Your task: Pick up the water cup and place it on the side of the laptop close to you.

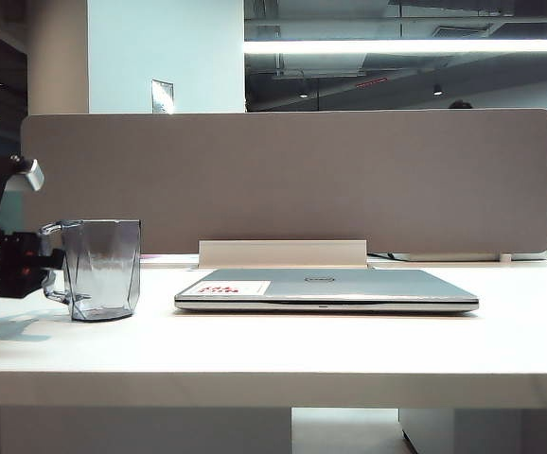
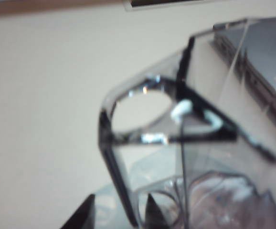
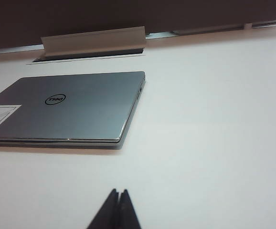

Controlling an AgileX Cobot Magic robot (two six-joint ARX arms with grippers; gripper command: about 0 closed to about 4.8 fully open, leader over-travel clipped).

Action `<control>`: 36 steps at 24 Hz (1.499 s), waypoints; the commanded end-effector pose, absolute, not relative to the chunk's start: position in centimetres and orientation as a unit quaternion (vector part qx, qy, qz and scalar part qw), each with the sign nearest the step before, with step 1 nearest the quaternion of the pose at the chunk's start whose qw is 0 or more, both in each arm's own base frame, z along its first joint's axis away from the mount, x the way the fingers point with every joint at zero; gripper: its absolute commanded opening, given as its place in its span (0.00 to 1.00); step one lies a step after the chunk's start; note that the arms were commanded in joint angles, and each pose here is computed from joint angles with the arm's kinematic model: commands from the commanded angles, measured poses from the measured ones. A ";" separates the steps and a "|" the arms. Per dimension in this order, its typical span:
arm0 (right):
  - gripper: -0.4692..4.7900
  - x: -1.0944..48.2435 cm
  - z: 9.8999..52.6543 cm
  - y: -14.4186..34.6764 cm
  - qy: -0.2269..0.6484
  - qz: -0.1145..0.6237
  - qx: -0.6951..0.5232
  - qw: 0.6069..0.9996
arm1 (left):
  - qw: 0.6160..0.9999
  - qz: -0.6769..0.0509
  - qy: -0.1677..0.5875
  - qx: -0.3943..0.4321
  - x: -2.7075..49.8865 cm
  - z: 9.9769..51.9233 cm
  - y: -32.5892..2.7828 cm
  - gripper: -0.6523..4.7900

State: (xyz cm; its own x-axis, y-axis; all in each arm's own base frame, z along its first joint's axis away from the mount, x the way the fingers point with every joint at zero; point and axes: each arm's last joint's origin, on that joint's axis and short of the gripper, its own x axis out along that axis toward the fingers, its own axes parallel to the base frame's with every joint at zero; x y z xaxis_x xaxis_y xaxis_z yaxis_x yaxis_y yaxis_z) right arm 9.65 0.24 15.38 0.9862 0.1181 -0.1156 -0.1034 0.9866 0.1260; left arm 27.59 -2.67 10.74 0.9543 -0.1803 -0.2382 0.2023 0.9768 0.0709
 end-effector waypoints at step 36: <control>0.08 9.7 15.1 0.2 0.068 0.056 0.061 0.994 | 0.986 -0.148 0.074 -0.014 29.4 12.7 -3.2 0.11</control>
State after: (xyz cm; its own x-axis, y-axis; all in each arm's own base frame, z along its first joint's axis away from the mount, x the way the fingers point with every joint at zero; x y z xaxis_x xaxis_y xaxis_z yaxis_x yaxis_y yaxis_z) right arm 9.63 0.24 15.20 0.9839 0.1181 -0.1344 -0.1009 0.9866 0.1282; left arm 29.45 -3.01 12.30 0.9556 -0.2427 -0.1673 0.2400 0.9701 -0.0366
